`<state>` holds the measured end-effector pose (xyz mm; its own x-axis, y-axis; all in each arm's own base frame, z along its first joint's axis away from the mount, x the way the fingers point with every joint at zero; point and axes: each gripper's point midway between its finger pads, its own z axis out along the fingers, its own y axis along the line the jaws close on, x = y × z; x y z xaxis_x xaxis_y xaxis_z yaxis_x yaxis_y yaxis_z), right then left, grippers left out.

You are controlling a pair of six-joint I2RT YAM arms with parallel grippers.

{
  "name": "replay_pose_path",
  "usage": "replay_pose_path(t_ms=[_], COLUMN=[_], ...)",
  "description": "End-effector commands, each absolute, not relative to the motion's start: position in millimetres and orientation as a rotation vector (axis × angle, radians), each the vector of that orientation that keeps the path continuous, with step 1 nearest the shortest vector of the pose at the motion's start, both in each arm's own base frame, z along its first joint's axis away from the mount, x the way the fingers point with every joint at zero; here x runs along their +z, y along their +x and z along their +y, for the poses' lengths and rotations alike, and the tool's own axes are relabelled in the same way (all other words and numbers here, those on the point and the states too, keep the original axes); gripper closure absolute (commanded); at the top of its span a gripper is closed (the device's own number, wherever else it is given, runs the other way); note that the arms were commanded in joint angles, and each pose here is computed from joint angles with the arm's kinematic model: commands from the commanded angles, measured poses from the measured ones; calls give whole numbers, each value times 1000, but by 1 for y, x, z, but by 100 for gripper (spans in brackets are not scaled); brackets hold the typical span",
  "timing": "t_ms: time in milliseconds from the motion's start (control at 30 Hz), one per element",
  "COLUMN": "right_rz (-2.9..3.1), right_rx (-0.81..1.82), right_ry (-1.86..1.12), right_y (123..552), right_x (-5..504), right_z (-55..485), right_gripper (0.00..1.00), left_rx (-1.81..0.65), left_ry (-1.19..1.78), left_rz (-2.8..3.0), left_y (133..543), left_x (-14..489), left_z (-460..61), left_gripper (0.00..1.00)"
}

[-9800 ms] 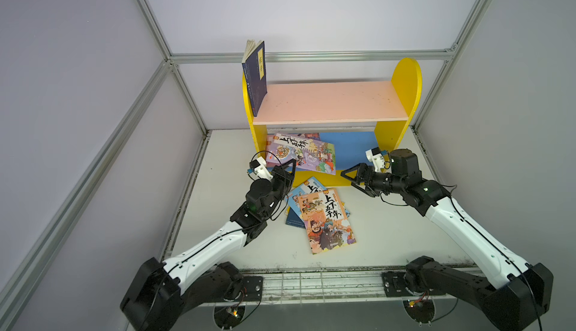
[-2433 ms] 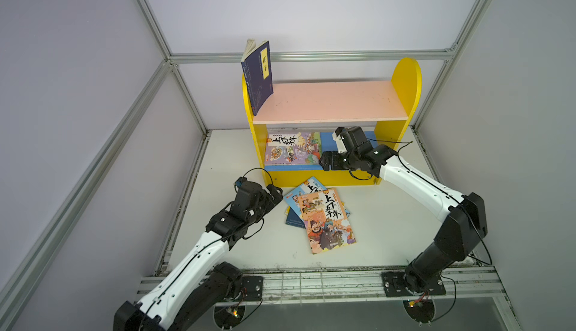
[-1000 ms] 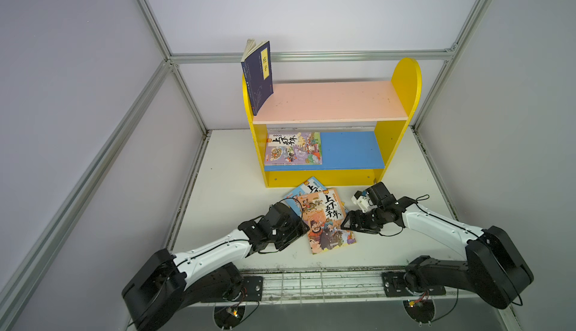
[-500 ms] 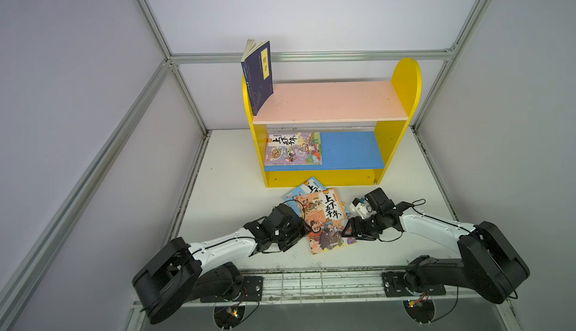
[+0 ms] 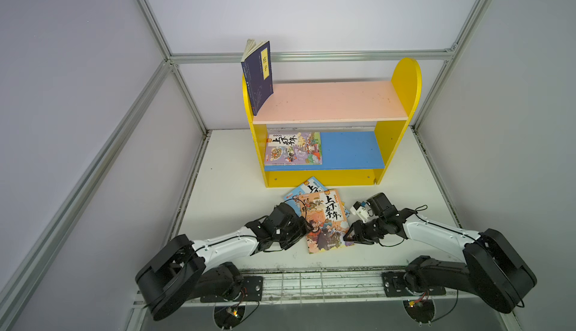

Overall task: Stacking books/files
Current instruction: Rotate the book among the books, then pick up the books.

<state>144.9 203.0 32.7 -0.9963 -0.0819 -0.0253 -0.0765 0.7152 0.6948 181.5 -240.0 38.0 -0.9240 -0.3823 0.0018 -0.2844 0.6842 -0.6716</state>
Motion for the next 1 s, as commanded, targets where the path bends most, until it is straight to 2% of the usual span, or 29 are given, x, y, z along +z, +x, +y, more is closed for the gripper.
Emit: replay_pose_path(t_ms=[0, 100, 167, 267, 300, 333, 600, 967], right_rz=[-2871, -2864, -2889, -2910, -2918, -2921, -2924, -2819], right_rx=[-1247, -1229, -1177, -1155, -1159, -1159, -1133, -1500], right_ry=[143, 149, 144, 128, 122, 119, 93, 50], right_y=[146, 144, 145, 147, 147, 147, 139, 133], right_x=[33, 28, 24, 23, 24, 25, 26, 76], right_z=[214, 219, 219, 217, 217, 217, 209, 218], right_gripper=[56, 59, 66, 83, 96, 100, 100, 100], left_rx=[-1076, -1076, -1075, -1081, -1084, -1095, -1204, -1330], left_ry=[-541, -544, -550, -554, -555, -560, -531, -540], left_rz=[2732, 2732, 2730, 2721, 2716, 2705, 2644, 2587], left_y=[184, 183, 182, 182, 182, 183, 189, 190], left_x=[38, 36, 36, 37, 38, 39, 55, 68], left_z=[-240, -239, -238, -237, -237, -237, -249, -259], left_gripper=[17, 18, 18, 18, 18, 18, 18, 22])
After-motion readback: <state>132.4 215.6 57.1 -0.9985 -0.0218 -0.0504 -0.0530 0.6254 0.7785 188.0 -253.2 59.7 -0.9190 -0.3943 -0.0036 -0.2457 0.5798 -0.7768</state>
